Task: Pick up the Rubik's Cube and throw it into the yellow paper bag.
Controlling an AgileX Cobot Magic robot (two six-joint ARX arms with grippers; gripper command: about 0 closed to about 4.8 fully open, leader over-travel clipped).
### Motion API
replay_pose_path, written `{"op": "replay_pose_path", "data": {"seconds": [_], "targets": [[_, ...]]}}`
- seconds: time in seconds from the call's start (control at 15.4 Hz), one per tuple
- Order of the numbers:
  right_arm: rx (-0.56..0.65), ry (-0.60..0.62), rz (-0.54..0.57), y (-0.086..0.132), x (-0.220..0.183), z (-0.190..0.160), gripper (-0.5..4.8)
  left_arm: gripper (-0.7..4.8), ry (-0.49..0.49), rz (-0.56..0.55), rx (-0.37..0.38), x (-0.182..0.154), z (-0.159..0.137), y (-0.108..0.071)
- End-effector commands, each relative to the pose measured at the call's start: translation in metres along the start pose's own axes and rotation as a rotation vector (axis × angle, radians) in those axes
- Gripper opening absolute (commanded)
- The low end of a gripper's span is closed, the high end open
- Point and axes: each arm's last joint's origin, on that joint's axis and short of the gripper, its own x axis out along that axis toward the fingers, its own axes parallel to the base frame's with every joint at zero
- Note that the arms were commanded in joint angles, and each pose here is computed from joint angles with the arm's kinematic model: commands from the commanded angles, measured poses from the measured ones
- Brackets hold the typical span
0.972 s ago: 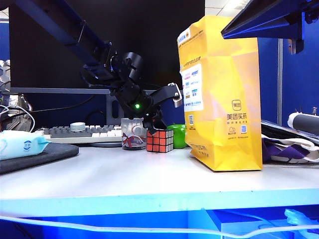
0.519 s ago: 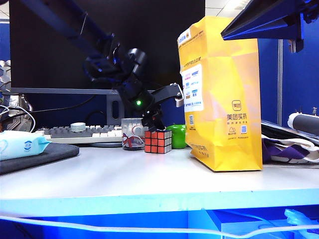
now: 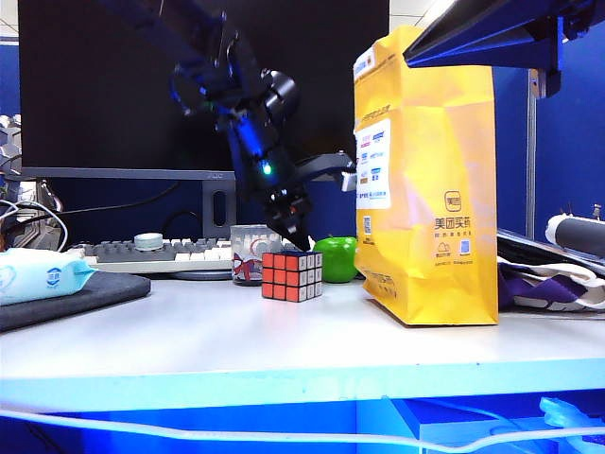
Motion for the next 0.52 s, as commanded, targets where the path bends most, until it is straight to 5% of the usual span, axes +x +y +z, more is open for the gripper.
{"op": "replay_pose_path", "data": {"seconds": [0.06, 0.52], "targets": [[-0.018, -0.01, 0.015, 0.003, 0.0, 0.003, -0.01, -0.05, 0.154, -0.236, -0.066, 0.003, -0.018, -0.027], [-0.032, 0.013, 0.053, 0.011, 0.007, 0.002, -0.01, -0.05, 0.251, -0.382, -0.131, -0.017, -0.023, -0.038]]}}
